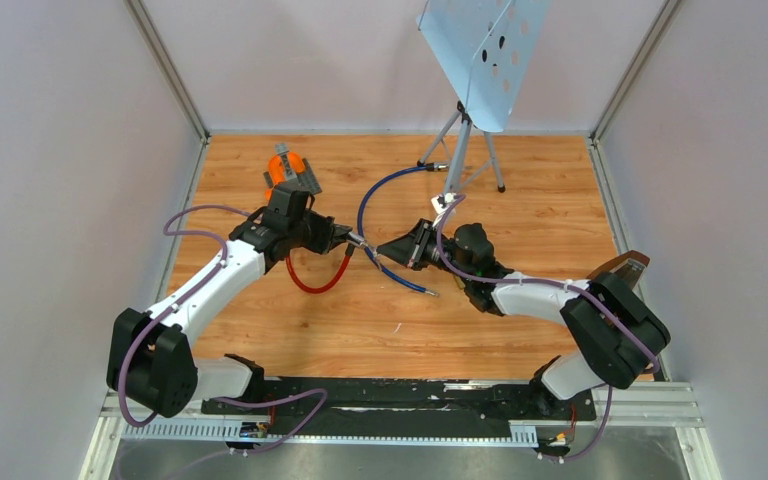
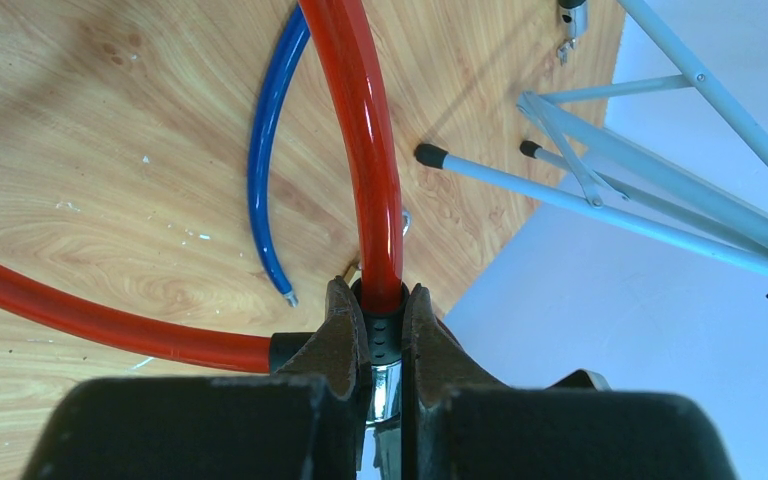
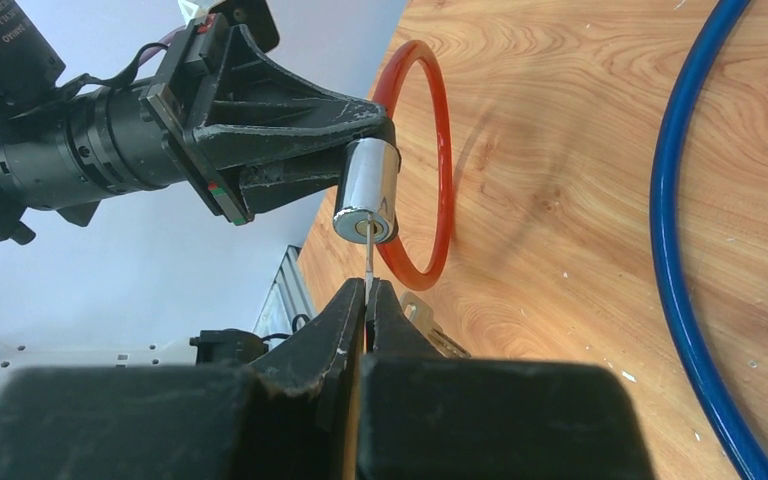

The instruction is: Unlock with the key

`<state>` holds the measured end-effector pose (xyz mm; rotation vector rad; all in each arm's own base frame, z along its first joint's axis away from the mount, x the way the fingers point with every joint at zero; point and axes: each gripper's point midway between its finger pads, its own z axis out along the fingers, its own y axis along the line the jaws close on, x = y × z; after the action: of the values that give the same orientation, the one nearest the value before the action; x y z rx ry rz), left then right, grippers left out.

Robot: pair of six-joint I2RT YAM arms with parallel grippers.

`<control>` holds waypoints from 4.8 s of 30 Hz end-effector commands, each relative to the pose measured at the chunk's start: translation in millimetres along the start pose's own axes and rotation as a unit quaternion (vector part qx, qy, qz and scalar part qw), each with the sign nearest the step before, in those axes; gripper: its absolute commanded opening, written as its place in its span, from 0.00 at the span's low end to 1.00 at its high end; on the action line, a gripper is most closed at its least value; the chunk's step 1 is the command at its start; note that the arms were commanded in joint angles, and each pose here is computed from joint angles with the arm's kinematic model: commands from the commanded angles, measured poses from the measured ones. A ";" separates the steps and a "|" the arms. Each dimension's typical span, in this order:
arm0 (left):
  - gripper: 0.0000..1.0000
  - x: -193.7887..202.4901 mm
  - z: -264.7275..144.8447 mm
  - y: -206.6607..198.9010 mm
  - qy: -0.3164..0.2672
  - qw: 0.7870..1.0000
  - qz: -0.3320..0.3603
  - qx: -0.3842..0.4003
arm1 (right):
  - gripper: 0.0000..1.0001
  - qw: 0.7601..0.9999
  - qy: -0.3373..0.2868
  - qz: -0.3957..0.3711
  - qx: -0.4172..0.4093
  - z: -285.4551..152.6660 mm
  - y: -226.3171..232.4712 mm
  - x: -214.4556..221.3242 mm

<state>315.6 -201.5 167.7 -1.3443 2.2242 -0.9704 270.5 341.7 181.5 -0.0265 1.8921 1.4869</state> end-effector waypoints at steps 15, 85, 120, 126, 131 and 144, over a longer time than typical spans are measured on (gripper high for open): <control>0.00 3.8 -8.0 -20.3 0.007 0.999 -0.008 0.038 | 0.00 0.999 -0.017 -0.019 -0.023 -0.7 16.7 -9.5; 0.00 5.5 -8.9 -23.6 0.012 0.999 -0.005 0.043 | 0.00 0.999 -0.024 -0.042 -0.015 2.9 23.1 -9.7; 0.00 7.9 -9.5 -22.7 0.018 0.999 -0.003 0.045 | 0.00 0.999 -0.036 -0.033 0.002 3.7 16.7 -12.7; 0.00 8.3 -10.6 -23.4 0.018 0.999 -0.001 0.048 | 0.00 0.999 -0.035 -0.028 0.000 6.1 18.7 -13.8; 0.00 12.3 -9.4 -24.7 0.023 0.998 0.002 0.054 | 0.00 0.999 -0.030 -0.029 -0.005 10.3 21.2 -11.7; 0.00 29.1 -12.4 -28.4 0.039 0.997 0.027 0.065 | 0.00 0.998 -0.041 -0.043 -0.011 24.3 29.1 -20.8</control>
<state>320.4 -206.9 171.9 -1.3084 2.1955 -0.9967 276.1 350.2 181.6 -0.0262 1.8991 1.3992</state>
